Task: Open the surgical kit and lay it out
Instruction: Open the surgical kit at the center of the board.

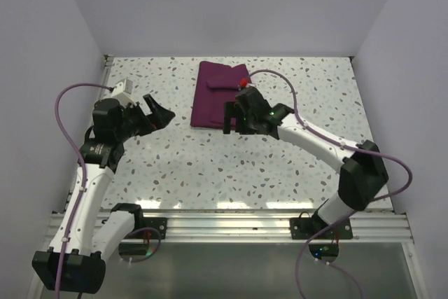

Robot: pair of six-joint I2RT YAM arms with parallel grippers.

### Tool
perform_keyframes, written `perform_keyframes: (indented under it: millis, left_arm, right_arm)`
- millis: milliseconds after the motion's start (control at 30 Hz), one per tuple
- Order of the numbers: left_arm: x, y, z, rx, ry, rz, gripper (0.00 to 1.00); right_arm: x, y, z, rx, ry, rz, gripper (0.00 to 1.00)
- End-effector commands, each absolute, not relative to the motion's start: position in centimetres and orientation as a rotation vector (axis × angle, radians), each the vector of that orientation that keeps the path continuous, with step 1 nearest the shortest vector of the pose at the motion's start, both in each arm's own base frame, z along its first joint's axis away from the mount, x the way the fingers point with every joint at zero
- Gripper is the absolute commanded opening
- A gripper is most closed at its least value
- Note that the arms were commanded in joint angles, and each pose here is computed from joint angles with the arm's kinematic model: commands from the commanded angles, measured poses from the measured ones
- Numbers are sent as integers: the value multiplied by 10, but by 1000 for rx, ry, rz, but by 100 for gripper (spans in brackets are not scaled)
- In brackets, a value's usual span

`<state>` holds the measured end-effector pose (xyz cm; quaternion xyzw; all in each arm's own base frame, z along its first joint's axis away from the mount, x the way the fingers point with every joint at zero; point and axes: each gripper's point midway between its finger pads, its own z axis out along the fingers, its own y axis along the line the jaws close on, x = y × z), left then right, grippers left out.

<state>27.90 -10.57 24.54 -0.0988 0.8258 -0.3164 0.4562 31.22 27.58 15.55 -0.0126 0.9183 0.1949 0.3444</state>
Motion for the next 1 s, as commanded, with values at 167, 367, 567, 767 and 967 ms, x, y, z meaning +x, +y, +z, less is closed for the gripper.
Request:
perform_keyframes:
  millis: [167, 367, 567, 767, 967]
  left_arm:
    - [262, -79, 204, -325, 2213, -572, 100]
    - [252, -77, 196, -291, 2229, -510, 100]
    - [250, -73, 205, -271, 2207, -459, 100]
    - [243, -61, 209, -294, 2218, -385, 100]
    - [235, -53, 201, -320, 2237, -338, 100]
  right_arm:
    - [361, 302, 183, -194, 2510, 117, 96]
    - [392, 322, 127, -242, 2603, -57, 96]
    - [408, 348, 102, -189, 2611, 14, 92]
    - [411, 347, 64, -196, 2637, -54, 91]
    - [411, 349, 38, -173, 2667, -69, 78]
